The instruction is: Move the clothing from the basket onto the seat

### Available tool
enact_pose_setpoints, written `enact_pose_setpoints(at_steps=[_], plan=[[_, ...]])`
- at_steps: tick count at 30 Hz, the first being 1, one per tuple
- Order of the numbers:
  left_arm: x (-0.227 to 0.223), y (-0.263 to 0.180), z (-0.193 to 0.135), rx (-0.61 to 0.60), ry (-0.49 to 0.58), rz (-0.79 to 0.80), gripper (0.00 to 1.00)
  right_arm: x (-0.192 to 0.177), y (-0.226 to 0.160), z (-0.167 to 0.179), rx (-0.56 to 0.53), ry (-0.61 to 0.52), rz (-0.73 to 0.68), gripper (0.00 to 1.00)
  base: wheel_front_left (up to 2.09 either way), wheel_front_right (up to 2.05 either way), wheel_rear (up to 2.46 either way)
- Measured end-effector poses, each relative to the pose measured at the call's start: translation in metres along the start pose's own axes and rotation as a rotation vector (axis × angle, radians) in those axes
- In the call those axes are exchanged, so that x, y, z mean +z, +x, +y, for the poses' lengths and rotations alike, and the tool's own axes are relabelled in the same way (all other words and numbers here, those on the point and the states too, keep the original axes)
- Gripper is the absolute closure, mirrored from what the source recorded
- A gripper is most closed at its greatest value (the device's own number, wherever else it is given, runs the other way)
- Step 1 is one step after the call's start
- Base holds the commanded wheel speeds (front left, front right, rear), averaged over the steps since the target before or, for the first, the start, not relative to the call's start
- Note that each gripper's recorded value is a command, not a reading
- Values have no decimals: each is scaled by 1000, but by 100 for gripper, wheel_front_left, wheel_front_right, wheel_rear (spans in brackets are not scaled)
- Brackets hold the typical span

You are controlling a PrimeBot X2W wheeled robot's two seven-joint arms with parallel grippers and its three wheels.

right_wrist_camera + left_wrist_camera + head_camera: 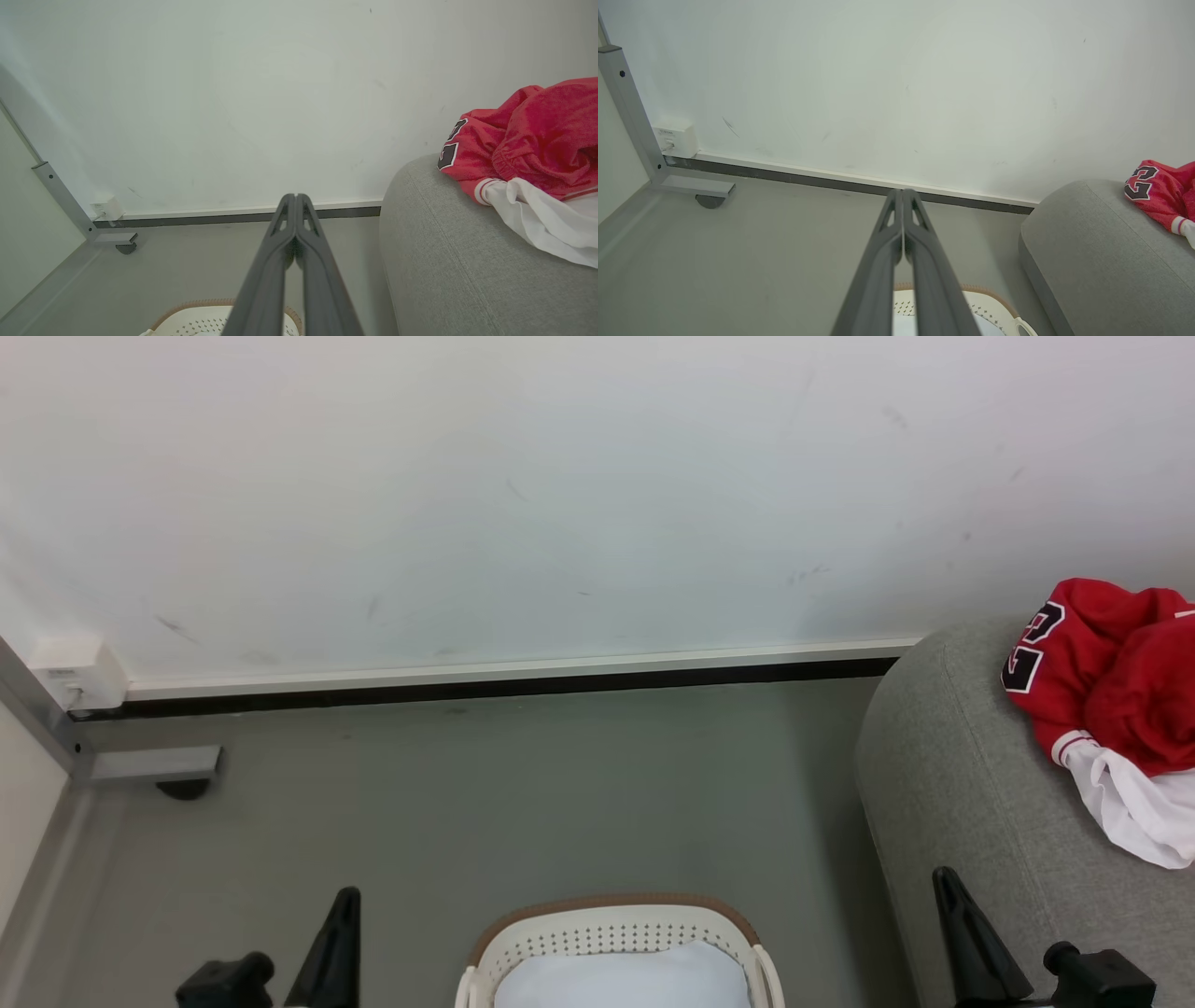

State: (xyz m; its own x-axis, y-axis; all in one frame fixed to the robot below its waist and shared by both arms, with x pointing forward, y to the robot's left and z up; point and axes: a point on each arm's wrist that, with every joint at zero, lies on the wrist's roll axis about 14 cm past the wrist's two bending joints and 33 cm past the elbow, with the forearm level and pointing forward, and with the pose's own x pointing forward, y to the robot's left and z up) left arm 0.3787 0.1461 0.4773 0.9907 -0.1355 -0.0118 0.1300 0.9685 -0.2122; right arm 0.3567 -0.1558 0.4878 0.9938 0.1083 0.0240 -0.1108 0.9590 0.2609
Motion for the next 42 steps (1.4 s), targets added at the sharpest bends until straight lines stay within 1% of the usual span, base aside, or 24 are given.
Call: enact_pose_setpoints(at_steps=[9,21,42], plan=[[1,-1,12,58,-168,7,100,0,1,-10,-49,158,7,100,0,0,0],[9,1,20,106,-356,-11,100,2,4,-20,-93,349,5,100,0,0,0],[19,2,32,155,-648,-37,100,9,9,-31,-129,620,-15,100,0,0,0]])
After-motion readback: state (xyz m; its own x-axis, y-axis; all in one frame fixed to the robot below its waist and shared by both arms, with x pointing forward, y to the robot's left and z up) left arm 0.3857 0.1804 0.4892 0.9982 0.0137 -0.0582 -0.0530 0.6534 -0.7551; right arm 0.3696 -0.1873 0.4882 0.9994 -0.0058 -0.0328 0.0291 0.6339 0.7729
